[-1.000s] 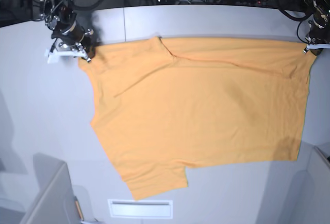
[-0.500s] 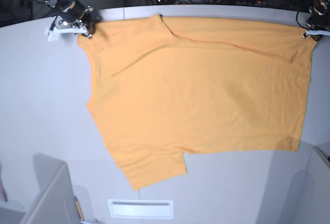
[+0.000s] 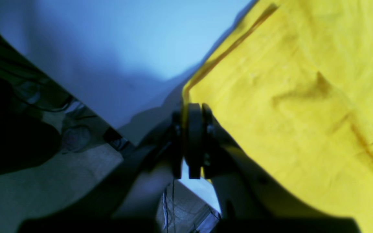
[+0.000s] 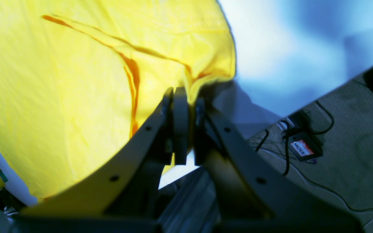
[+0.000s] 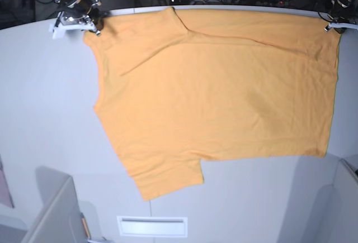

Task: Fold the T-shirt properly
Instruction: 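Drag the shirt by both corners toward the robot, flattening it, then release the right gripper and move it to the shirt's hem corner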

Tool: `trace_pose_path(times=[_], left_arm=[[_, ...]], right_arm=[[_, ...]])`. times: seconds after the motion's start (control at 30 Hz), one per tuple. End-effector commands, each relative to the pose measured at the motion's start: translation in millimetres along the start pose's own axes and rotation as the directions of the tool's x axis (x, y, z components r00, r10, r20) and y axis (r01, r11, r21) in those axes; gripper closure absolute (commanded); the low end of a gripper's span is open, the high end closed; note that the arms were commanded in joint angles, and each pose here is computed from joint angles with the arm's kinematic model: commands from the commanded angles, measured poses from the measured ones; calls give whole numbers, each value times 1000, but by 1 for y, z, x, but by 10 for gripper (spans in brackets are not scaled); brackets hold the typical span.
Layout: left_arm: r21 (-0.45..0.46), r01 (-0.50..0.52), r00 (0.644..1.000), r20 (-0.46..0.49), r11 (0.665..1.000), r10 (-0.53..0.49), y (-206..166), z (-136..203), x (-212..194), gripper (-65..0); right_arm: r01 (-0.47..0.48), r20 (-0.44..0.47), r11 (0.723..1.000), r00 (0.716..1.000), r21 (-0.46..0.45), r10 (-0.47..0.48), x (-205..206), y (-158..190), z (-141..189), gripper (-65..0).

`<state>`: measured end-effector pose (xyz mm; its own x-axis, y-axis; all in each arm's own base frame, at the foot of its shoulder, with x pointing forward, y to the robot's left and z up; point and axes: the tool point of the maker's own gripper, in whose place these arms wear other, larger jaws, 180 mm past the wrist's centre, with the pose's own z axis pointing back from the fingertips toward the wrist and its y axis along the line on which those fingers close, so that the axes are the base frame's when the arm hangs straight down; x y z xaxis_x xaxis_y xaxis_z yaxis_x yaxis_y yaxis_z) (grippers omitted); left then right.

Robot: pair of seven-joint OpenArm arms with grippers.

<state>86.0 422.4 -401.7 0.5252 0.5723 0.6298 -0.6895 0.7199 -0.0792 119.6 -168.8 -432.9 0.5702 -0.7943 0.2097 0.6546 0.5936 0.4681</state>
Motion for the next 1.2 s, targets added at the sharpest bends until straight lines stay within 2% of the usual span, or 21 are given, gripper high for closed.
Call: trace_pose_path(times=[0.0, 0.13, 0.17, 0.23, 0.27, 0.3, 0.43, 0.53, 0.67, 0.8, 0.93, 1.03, 1.1, 1.17], left_arm=[[5, 17, 999, 48, 1000, -17, 2, 3, 18, 0], [6, 20, 999, 49, 1000, -20, 3, 4, 18, 0], [6, 20, 999, 49, 1000, -20, 3, 4, 18, 0], [7, 20, 999, 48, 1000, -21, 3, 4, 18, -5], [7, 20, 999, 48, 1000, -21, 3, 4, 18, -61], [7, 18, 999, 47, 1000, -19, 3, 4, 18, -104], [40, -3, 994, 113, 999, -2, 15, 18, 35, -313], [87, -49, 977, 211, 995, 30, 30, 43, 56, -429], [96, -38, 956, 294, 995, 8, 27, 60, 82, -499], [73, -29, 934, 356, 997, 1, 12, 66, 103, -495], [34, -35, 921, 390, 999, 19, -4, 62, 119, -494], [-11, 1, 945, 326, 1000, 3, -26, 50, 123, -485], [-46, 32, 963, 269, 998, -18, -44, 42, 126, -429], [-75, 61, 972, 232, 995, -42, -59, 37, 130, -334]], right_arm=[[-15, 19, 1000, 1000, -4, 15, 4, -2, 6, 0], [-19, 22, 1000, 1000, -7, 19, 2, -4, 11, 0], [-21, 27, 1000, 999, -4, 22, 3, -2, 13, -17], [-29, 38, 1000, 999, 8, 28, 5, 3, 16, -201], [-30, 40, 999, 999, 10, 30, 6, 4, 16, -269], [-31, 43, 999, 999, 11, 30, 6, 4, 16, -299], [-35, 64, 999, 997, 23, 34, 13, 9, 19, -282], [-32, 125, 999, 992, 23, 29, 34, 10, 26, -276], [-32, 212, 999, 977, 41, 22, 70, 18, 29, -279], [-80, 310, 993, 949, 86, 49, 116, 43, 31, -297], [-131, 344, 980, 936, 148, 73, 146, 79, 18, -317], [-155, 322, 974, 942, 167, 95, 158, 98, -5, -329], [-169, 304, 969, 947, 183, 108, 166, 115, -21, -327], [-182, 285, 964, 951, 194, 122, 173, 131, -36, -327]])
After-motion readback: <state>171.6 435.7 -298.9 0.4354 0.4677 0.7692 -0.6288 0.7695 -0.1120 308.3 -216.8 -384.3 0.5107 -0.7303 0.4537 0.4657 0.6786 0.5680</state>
